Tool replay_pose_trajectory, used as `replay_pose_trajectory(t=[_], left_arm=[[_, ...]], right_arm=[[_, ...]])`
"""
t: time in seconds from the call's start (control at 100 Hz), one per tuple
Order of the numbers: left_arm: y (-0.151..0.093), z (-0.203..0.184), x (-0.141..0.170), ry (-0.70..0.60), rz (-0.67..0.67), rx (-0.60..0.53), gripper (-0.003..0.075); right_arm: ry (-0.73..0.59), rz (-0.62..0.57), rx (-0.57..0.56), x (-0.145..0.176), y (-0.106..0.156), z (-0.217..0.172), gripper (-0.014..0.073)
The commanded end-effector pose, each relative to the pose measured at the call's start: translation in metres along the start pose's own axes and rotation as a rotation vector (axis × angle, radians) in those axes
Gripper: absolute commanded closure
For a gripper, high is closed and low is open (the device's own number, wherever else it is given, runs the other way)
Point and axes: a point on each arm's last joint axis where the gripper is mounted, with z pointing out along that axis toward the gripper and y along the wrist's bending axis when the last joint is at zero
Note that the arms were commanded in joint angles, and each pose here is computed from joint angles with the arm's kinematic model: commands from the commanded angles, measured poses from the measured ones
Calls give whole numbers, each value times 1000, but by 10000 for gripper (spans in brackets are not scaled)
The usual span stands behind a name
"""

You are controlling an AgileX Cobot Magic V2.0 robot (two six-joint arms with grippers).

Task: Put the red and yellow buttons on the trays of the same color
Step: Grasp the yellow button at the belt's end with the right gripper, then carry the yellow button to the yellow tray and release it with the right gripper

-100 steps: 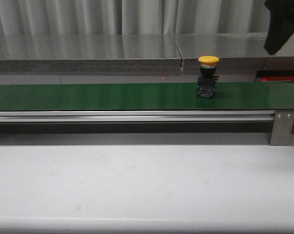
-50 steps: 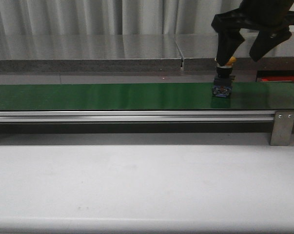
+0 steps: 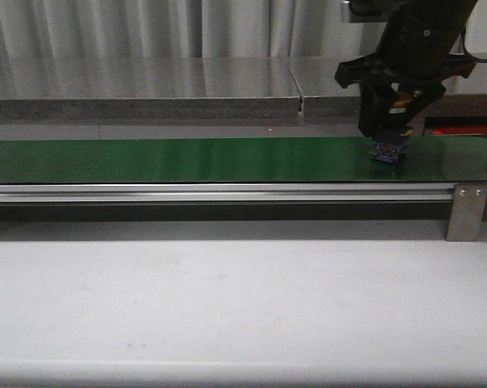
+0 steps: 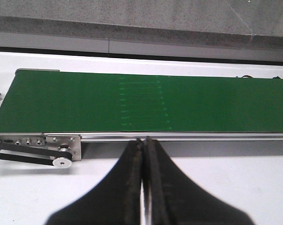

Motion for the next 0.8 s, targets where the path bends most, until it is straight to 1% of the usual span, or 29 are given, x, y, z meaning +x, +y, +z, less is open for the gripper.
replay_pose_trajectory(t=[0.0, 0.18, 0.26, 0.37, 0.49, 0.58, 0.72, 0.79], left_arm=[[0, -4, -16, -106, -13, -10, 739], [0, -4, -16, -106, -13, -10, 739], [0, -4, -16, -106, -13, -10, 739], [0, -4, -16, -106, -13, -10, 739], [0, -4, -16, -106, -13, -10, 739], [0, -4, -16, -106, -13, -10, 739], [0, -4, -16, -106, -13, -10, 739], [0, -4, -16, -106, -13, -10, 739]], right_arm=[[-105, -4, 7, -17, -3, -39, 412], [-89, 35, 26, -14, -20, -69, 412], [-79, 83, 45, -8, -36, -83, 412], [-116, 144, 85, 3, -58, -106, 412], [-137, 221, 138, 29, -84, -125, 412], [-136, 288, 180, 52, -104, -131, 412], [-135, 400, 239, 90, -134, -126, 412], [-130, 456, 252, 106, -145, -117, 412]])
